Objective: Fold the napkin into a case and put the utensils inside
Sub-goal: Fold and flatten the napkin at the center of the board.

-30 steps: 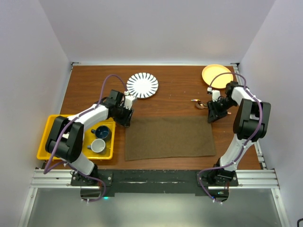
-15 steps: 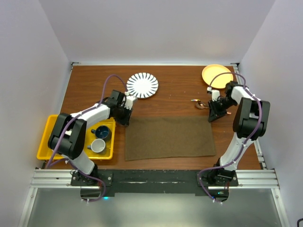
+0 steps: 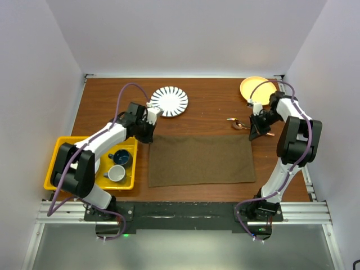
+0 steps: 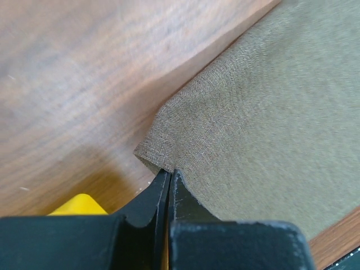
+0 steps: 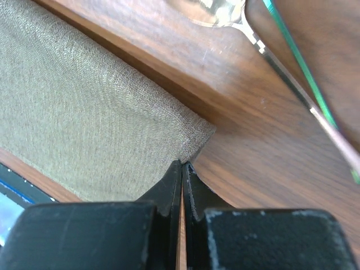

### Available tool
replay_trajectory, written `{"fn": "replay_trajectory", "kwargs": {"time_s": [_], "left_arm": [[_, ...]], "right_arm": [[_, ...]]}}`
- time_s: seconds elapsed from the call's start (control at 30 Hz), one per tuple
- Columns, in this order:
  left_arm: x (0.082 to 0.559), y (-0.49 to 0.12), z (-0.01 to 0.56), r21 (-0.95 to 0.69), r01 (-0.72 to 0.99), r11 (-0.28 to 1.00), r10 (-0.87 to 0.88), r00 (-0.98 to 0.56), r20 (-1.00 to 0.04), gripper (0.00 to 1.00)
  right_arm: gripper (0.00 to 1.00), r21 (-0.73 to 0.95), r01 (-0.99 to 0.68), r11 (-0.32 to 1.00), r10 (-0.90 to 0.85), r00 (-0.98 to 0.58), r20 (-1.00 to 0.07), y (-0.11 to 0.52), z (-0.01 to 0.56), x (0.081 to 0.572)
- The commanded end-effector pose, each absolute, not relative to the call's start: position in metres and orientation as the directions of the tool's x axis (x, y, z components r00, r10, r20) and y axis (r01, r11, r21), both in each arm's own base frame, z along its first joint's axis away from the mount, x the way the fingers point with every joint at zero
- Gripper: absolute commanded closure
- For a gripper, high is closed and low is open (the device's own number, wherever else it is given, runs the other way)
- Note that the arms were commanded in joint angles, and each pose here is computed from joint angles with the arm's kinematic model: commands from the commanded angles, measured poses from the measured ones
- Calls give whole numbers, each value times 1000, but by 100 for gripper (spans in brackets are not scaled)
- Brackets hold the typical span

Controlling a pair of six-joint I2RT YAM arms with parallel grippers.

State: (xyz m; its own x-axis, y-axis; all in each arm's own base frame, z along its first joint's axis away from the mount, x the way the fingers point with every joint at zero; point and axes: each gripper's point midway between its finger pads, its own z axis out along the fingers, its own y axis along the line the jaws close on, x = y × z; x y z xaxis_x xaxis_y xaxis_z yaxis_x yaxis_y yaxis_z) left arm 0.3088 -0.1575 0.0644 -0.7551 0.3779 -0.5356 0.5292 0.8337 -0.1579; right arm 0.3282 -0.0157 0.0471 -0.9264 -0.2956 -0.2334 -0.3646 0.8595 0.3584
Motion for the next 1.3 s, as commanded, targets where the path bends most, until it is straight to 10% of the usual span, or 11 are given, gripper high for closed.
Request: {"fn": "replay_trajectory", "kwargs": {"time_s": [0.0,0.73,1.27], "left_arm": [[329,-160,91,-116,545,831,373,-699,-611,100],[333,-177,143,-169,610,774,318,-605,-729,100],[362,-170,68,-141,537,832,323,-674,-665,100]], "right_arm": [[100,325,-396,859,-302,-904,-302,-17,69,346],[100,286,-399,871,-317,-902,-293,-25,55,349],[100,291,-378,879,-293,-909,-296,-23,46,362]]}}
